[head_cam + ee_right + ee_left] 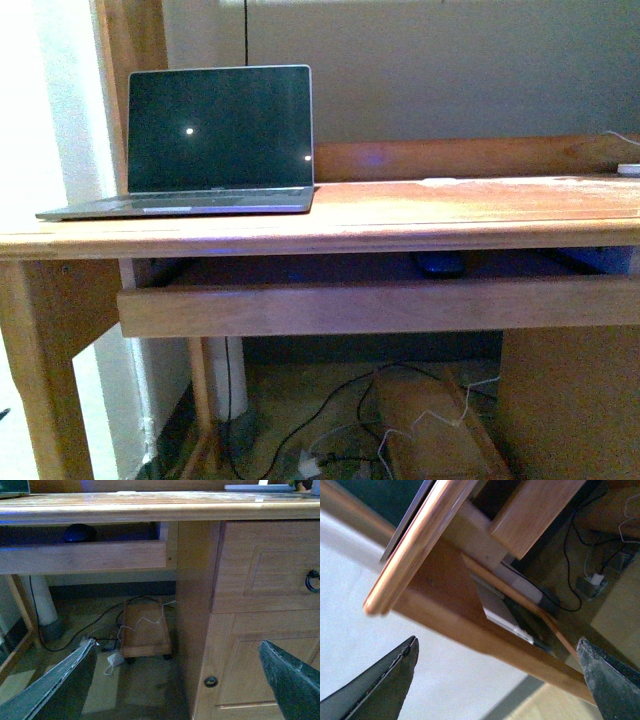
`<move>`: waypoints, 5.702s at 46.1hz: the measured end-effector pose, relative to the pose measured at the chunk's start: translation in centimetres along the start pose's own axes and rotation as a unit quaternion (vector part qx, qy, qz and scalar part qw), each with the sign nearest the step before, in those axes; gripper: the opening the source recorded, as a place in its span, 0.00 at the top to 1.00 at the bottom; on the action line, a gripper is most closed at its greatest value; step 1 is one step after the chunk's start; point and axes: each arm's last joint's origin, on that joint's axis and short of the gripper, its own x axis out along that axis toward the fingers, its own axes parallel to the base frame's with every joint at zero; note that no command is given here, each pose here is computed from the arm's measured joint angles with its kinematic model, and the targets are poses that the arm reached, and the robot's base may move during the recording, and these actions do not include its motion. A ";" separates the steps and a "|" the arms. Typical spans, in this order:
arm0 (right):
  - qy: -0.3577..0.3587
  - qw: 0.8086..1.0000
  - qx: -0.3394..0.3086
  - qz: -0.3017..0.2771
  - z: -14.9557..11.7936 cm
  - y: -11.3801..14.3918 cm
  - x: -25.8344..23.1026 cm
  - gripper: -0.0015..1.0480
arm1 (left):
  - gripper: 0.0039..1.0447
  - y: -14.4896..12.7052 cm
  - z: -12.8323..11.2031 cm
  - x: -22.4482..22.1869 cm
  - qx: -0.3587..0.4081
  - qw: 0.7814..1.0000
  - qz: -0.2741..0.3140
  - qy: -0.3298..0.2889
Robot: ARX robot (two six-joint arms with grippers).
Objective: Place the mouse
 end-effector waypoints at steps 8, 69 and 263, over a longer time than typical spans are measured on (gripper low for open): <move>0.000 1.000 0.000 0.000 0.0 0.0 0.0 0.07 | 0.07 -0.6 -0.3 4.0 0.123 0.991 0.006 -0.048; 0.000 1.000 0.000 0.000 0.0 0.0 0.0 0.07 | 0.07 -1.5 0.6 16.7 0.154 0.972 -0.143 -0.104; 0.217 0.973 -0.040 0.066 11.6 11.2 17.8 0.47 | 0.07 -4.9 5.2 -16.7 -0.497 0.857 0.136 0.022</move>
